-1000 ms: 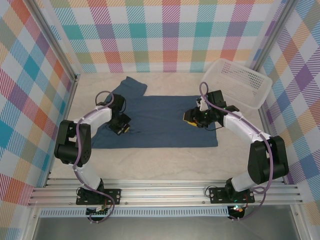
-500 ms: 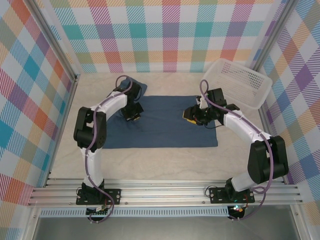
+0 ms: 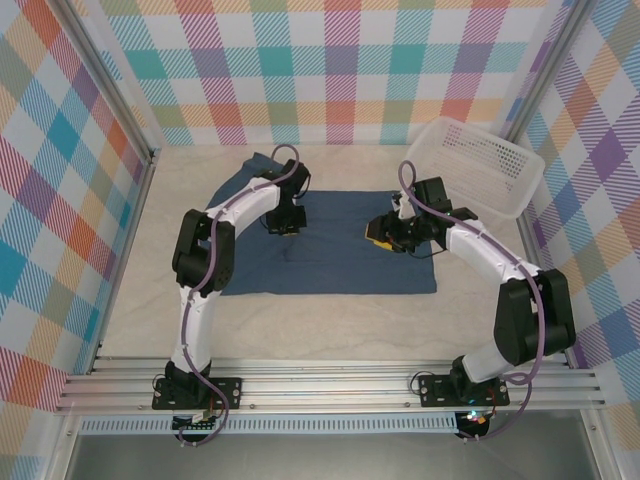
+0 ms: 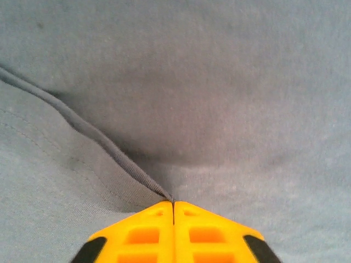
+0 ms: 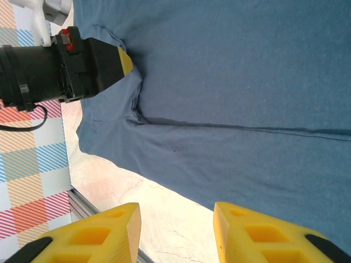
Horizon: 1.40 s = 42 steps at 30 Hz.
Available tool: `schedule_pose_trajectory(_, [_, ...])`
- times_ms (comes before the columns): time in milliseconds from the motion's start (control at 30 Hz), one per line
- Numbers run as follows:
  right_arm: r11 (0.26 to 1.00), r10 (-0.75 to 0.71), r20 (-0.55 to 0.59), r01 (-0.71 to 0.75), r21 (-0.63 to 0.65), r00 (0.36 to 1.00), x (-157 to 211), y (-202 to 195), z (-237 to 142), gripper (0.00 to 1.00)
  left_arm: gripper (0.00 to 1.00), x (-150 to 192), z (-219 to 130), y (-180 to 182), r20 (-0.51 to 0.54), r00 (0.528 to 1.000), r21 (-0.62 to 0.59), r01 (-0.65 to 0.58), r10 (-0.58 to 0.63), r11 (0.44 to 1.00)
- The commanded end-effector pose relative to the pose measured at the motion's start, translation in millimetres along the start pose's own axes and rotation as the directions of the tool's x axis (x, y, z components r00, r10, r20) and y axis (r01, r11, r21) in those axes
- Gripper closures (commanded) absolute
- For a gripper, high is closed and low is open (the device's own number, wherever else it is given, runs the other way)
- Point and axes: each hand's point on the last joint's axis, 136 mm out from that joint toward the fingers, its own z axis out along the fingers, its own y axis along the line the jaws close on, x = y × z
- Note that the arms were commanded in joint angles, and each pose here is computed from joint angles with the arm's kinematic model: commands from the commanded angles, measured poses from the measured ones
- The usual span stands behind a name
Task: Fold and stack the t-shirts
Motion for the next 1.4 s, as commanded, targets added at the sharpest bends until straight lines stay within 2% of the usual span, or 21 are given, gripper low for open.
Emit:
schedule_pose_trajectory(0, [1.0, 0.007, -0.027, -0.008, -0.025, 1.0, 1.4, 6.9, 2.7, 0.6, 0.55, -0.9, -3.2, 9.3, -0.006, 0.998, -0.068, -0.056, 0.055, 0.996])
schedule_pose_trajectory(33, [1.0, 0.008, -0.027, -0.008, -0.025, 1.0, 1.0, 6.9, 3.0, 0.6, 0.47, -3.3, -6.5, 10.6, 0.01, 0.999, -0.075, -0.051, 0.052, 0.996])
schedule_pose_trajectory(100, [1.0, 0.007, -0.028, -0.008, -0.024, 1.0, 0.5, 7.0, 3.2, 0.6, 0.43, -10.7, -21.6, 12.9, 0.064, 0.998, -0.081, -0.024, 0.029, 0.996])
schedule_pose_trajectory(233, [1.0, 0.012, -0.032, -0.012, -0.029, 0.999, 0.8, 5.3, 5.9, 0.61, 0.46, -15.9, -59.6, 29.5, 0.16, 0.983, -0.073, 0.101, -0.089, 0.992])
schedule_pose_trajectory(333, [0.999, 0.02, -0.033, -0.021, -0.04, 0.999, 3.9, 2.7, 9.5, 0.64, 0.53, 0.0, -68.2, 61.3, 0.119, 0.956, -0.02, 0.272, -0.267, 0.962])
schedule_pose_trajectory(433, [0.999, 0.021, -0.011, -0.022, -0.035, 1.0, 4.9, -2.2, 10.3, 0.65, 0.61, 23.0, -61.7, 105.7, 0.035, 0.888, 0.058, 0.455, -0.458, 0.888])
schedule_pose_trajectory(500, [0.999, 0.025, -0.002, -0.026, -0.029, 1.0, 5.8, -6.8, 12.1, 0.65, 0.66, 34.7, -58.1, 142.2, -0.007, 0.832, 0.056, 0.555, -0.555, 0.83])
schedule_pose_trajectory(633, [0.989, 0.1, 0.016, -0.101, 0.109, 0.995, 10.9, -43.0, 16.8, 0.67, 0.67, 51.7, -46.5, 186.9, -0.091, 0.723, 0.026, 0.689, -0.685, 0.724])
schedule_pose_trajectory(833, [0.908, 0.288, 0.051, -0.289, 0.302, 0.956, 19.5, -107.1, 11.4, 0.68, 0.67, 51.6, -19.2, 187.7, -0.142, 0.661, 0.004, 0.745, -0.737, 0.668])
schedule_pose_trajectory(933, [0.863, 0.334, 0.05, -0.327, 0.385, 0.941, 26.0, -125.9, 6.7, 0.69, 0.67, 58.4, -4.1, 192.9, -0.14, 0.643, -0.044, 0.756, -0.753, 0.653])
schedule_pose_trajectory(1033, [0.821, 0.365, 0.048, -0.345, 0.454, 0.93, 34.3, -140.2, 4.5, 0.68, 0.67, 68.9, 5.4, 202.7, -0.112, 0.645, -0.104, 0.749, -0.756, 0.655])
schedule_pose_trajectory(1167, [0.788, 0.394, 0.016, -0.347, 0.509, 0.919, 45.4, -158.2, 12.8, 0.66, 0.67, 99.2, 16.5, 219.8, -0.101, 0.651, -0.225, 0.721, -0.752, 0.655])
schedule_pose_trajectory(1367, [0.719, 0.44, -0.058, -0.313, 0.621, 0.896, 83.6, -171.7, 16.4, 0.66, 0.67, 155.2, 13.4, 239.7, -0.05, 0.616, -0.342, 0.729, -0.786, 0.593])
